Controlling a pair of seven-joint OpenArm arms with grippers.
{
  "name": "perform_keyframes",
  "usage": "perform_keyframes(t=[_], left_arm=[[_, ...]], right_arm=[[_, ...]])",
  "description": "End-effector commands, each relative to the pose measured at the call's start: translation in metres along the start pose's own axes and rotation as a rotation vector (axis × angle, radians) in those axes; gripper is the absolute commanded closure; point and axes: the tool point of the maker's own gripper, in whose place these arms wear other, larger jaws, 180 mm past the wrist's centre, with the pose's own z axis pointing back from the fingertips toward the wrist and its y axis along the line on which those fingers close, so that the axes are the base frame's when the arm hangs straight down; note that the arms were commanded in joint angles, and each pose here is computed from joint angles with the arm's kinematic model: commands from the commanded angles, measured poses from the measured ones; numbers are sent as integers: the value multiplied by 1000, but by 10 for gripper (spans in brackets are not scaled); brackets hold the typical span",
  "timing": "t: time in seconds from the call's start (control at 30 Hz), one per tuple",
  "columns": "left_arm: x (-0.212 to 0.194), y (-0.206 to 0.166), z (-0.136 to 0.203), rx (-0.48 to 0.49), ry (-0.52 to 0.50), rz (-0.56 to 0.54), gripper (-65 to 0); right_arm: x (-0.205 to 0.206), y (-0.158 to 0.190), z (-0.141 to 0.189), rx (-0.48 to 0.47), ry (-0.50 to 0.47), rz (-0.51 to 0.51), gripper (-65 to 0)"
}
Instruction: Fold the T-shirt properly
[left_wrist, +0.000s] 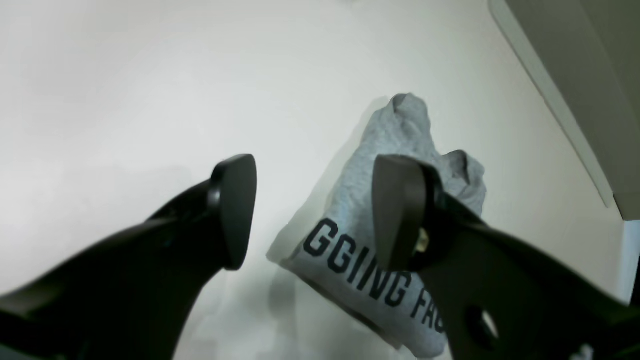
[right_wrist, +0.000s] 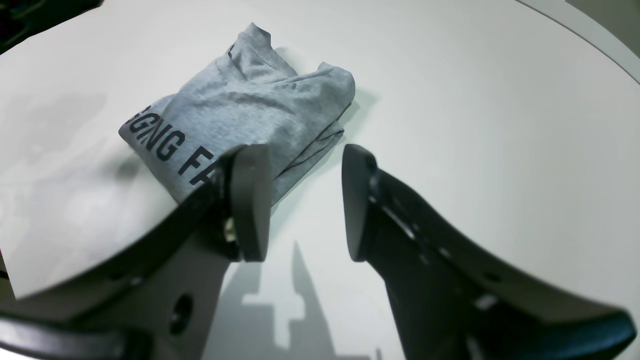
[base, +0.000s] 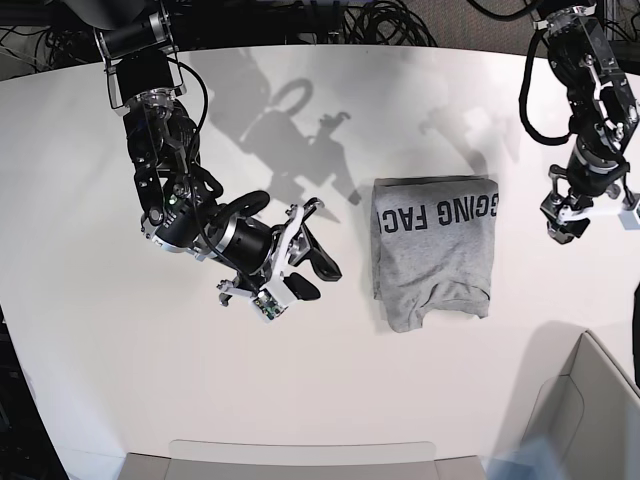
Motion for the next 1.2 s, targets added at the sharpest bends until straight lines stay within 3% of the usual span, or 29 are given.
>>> perform_keyframes(t=[0.0, 1.17], left_arm=[[11, -6, 4, -15, -32, -12, -369], [27, -18, 4, -47, -65, -9, -369]], right_arm=[[20, -1, 3, 6, -60, 21, -243], [19, 0, 2, 7, -57, 20, -244]])
